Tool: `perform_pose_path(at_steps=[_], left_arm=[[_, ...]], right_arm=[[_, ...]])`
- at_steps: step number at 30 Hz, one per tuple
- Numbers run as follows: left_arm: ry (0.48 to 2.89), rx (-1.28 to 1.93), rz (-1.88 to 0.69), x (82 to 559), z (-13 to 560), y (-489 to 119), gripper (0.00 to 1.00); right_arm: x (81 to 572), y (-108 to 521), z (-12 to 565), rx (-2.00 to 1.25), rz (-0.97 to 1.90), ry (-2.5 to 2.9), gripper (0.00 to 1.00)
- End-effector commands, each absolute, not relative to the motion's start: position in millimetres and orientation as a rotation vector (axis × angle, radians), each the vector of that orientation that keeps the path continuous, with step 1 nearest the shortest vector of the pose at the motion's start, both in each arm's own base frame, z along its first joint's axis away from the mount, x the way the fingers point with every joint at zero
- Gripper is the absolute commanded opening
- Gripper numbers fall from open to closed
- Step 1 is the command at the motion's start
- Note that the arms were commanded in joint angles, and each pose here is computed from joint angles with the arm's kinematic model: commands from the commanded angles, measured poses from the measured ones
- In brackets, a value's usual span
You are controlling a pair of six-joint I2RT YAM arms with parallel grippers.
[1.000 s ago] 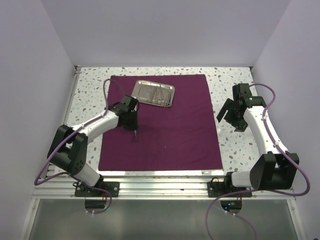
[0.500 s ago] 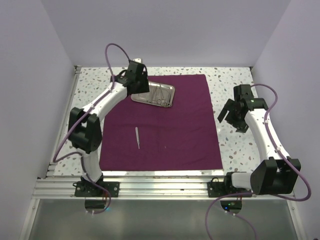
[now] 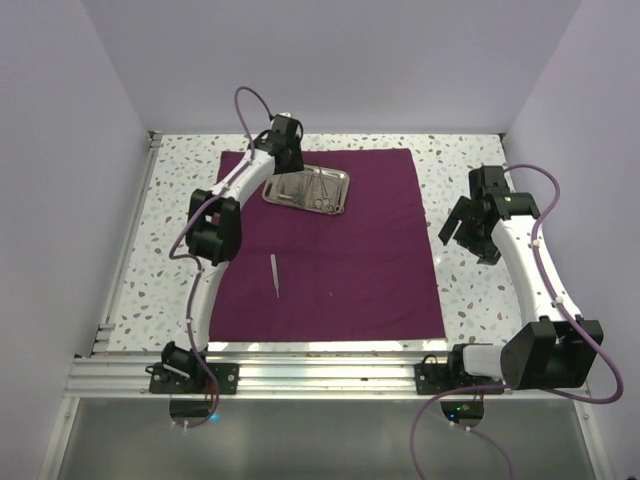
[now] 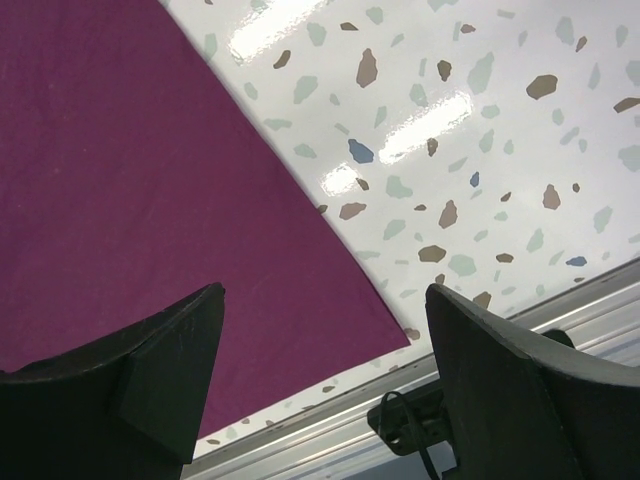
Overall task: Open and lay out the surgical kit
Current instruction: Pick up the medical item from the container.
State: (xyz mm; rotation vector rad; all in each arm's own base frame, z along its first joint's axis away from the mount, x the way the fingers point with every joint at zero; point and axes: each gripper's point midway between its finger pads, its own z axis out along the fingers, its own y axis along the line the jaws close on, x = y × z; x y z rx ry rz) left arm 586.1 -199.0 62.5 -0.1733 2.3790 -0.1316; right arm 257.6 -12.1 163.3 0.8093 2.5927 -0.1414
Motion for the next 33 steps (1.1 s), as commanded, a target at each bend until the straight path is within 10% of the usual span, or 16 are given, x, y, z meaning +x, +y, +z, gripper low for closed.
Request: perform_pose_path(at_steps=[1,33], left_arm=[[2.285,-0.193,-0.168,614.5,86.5,-187.6,0.52],[2.403,0.001,-0.095,608.6,-13.0,-209.8,0.36]], right_arm=[[254.2,-17.2,176.4,0.809,-0.172,2.559,0.85],[245.0,-18.4,163.5,0.805,-0.209,2.617,0.85]])
